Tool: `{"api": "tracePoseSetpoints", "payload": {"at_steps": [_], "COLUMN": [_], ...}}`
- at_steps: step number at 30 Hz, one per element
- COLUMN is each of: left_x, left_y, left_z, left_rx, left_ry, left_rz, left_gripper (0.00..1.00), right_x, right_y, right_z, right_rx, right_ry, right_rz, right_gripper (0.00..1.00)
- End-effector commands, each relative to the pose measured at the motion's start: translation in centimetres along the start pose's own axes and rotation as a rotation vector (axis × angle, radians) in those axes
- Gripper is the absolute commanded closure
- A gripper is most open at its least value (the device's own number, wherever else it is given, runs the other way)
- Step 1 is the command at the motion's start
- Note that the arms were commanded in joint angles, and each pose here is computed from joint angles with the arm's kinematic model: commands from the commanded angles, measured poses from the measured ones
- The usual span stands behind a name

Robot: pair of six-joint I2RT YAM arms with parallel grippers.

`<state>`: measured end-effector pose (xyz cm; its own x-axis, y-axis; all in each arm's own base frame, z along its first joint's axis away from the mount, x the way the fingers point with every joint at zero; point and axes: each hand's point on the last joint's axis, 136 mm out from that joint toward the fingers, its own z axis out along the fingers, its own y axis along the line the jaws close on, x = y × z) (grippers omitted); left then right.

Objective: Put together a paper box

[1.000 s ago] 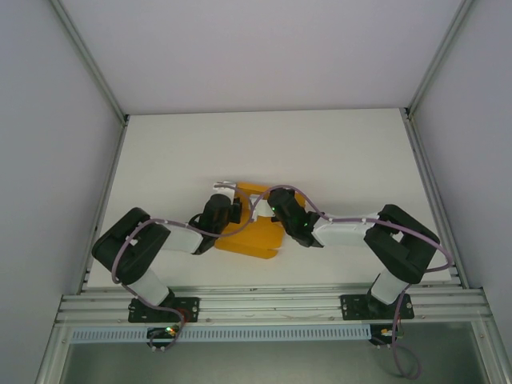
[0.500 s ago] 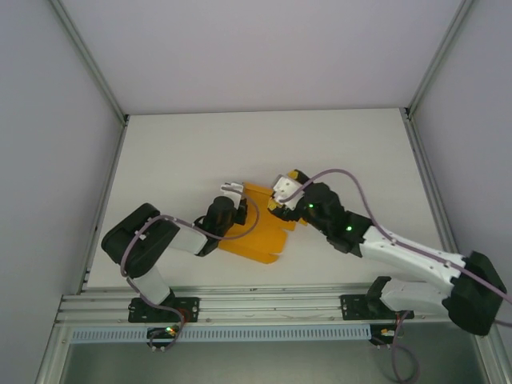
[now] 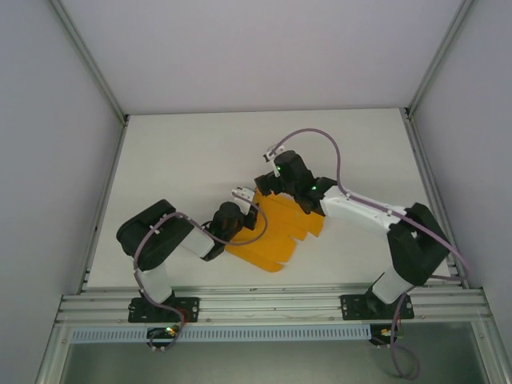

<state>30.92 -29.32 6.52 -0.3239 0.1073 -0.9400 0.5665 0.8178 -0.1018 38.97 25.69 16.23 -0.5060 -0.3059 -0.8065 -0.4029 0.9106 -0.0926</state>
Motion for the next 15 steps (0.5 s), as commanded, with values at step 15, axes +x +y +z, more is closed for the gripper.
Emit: {"api": "tracePoseSetpoints", "payload": {"at_steps": [15], "left_x": [1.0], "left_y": [0.1], "left_z": [-1.1], "left_rx": [0.009], "left_ry": [-0.039], "left_rz": [-0.01], "left_gripper": [0.74], "right_x": [11.2], "right_y": [3.3], "right_z": [2.2], "right_rx": [-0.053], "right_ry": [0.269], "right_rz": [0.091], "right_gripper": [0.08]}}
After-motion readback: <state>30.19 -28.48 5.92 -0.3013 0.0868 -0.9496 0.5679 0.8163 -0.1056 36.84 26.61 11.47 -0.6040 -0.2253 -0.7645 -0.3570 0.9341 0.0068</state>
